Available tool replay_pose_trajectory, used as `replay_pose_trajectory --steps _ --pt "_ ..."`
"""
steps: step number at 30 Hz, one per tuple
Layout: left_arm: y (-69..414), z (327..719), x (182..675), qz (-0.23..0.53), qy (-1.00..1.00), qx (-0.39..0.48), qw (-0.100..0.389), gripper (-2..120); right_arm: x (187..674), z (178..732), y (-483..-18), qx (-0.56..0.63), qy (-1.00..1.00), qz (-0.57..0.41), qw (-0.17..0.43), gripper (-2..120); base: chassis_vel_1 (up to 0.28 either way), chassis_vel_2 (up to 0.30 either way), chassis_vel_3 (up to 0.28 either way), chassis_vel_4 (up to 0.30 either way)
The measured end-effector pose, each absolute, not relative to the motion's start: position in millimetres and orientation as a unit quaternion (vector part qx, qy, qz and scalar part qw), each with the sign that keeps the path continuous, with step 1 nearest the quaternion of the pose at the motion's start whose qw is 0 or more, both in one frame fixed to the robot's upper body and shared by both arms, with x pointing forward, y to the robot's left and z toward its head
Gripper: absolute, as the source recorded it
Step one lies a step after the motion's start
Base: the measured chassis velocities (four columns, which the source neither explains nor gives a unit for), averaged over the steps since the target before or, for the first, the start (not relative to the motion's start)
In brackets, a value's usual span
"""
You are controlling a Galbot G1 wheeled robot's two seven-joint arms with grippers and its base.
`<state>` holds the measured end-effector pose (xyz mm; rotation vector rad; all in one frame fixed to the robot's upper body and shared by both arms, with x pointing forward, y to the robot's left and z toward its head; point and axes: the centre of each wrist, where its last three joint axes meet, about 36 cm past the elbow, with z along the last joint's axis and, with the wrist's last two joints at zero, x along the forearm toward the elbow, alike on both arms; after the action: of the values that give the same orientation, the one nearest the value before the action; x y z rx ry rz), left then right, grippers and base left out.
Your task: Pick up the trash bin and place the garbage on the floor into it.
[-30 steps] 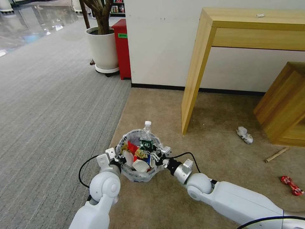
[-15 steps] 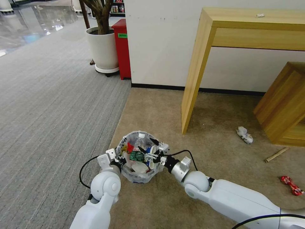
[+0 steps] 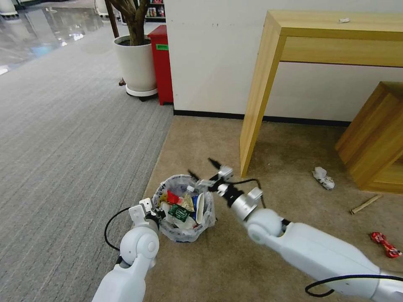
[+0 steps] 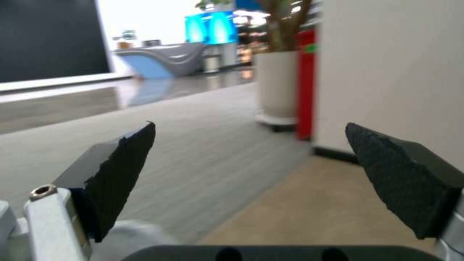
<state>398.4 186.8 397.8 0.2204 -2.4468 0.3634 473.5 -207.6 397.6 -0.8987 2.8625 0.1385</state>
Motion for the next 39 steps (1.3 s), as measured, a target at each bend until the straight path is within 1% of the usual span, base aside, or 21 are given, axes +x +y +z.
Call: replay_pose_trajectory --steps 1,3,5,6,9,10,11,13,15,16,19,25,26,27,30,39 --pt "187.2 397.7 398.2 0.138 -0.932 0.084 0.323 0 475.8 399.8 -215.2 -0.287 0.955 0.040 0.071 100 0.000 0.000 0.000 0.000" --pt "188.8 397.8 397.4 0.138 -0.933 0.086 0.322 0 483.0 402.1 -247.9 -0.228 0.971 0.006 0.073 100 0.000 0.000 0.000 0.000" --pt "188.9 397.8 397.2 0.138 -0.933 0.086 0.322 0 483.9 402.0 -252.9 -0.216 0.974 0.000 0.073 100 0.000 0.000 0.000 0.000" --pt "189.4 398.1 396.9 0.138 -0.933 0.086 0.321 0 483.4 398.1 -272.4 -0.169 0.984 -0.022 0.060 100 0.000 0.000 0.000 0.000" --pt "190.2 398.7 396.8 0.137 -0.933 0.086 0.321 0 479.8 390.4 -288.8 -0.125 0.990 -0.040 0.047 100 0.000 0.000 0.000 0.000" --pt "192.5 400.0 396.4 0.136 -0.934 0.088 0.319 0 468.7 372.1 -317.9 -0.060 0.995 -0.078 0.020 100 0.000 0.000 0.000 0.000" --pt "194.9 400.6 394.9 0.136 -0.934 0.090 0.319 0 463.8 361.7 -330.6 -0.036 0.995 -0.094 0.008 100 0.000 0.000 0.000 0.000" --pt "197.0 400.9 393.2 0.136 -0.934 0.092 0.318 0 461.8 355.2 -336.7 -0.025 0.994 -0.102 0.002 100 0.000 0.000 0.000 0.000" --pt "201.4 401.2 389.3 0.135 -0.933 0.100 0.318 0 451.9 330.5 -356.9 0.005 0.992 -0.121 -0.016 100 0.000 0.000 0.000 0.000" --pt "201.4 401.2 389.3 0.135 -0.933 0.100 0.318 0 451.9 330.5 -356.9 0.005 0.992 -0.121 -0.016 100 0.000 0.000 0.000 0.000" --pt "203.7 402.2 389.7 0.132 -0.934 0.101 0.316 0 435.6 307.1 -382.0 0.036 0.991 -0.127 -0.021 100 0.000 0.000 0.000 0.000" --pt "205.1 402.2 390.5 0.131 -0.935 0.100 0.315 0 412.3 284.0 -399.5 0.057 0.989 -0.137 -0.021 100 0.000 0.000 0.000 0.000" --pt "206.4 401.8 391.2 0.130 -0.935 0.100 0.315 0 399.6 274.2 -402.8 0.068 0.988 -0.136 -0.023 100 0.000 0.000 0.000 0.000" --pt "206.4 401.8 391.2 0.130 -0.935 0.100 0.315 0 399.6 274.2 -402.8 0.068 0.988 -0.136 -0.023 100 0.000 0.000 0.000 0.000" --pt "208.3 402.7 393.3 0.132 -0.935 0.100 0.313 0 375.8 258.7 -407.8 0.080 0.987 -0.139 -0.029 100 0.000 0.000 0.000 0.000" --pt "207.8 405.0 395.6 0.135 -0.936 0.097 0.310 0 347.8 241.4 -419.2 0.092 0.986 -0.136 -0.014 100 0.000 0.000 0.000 0.000"
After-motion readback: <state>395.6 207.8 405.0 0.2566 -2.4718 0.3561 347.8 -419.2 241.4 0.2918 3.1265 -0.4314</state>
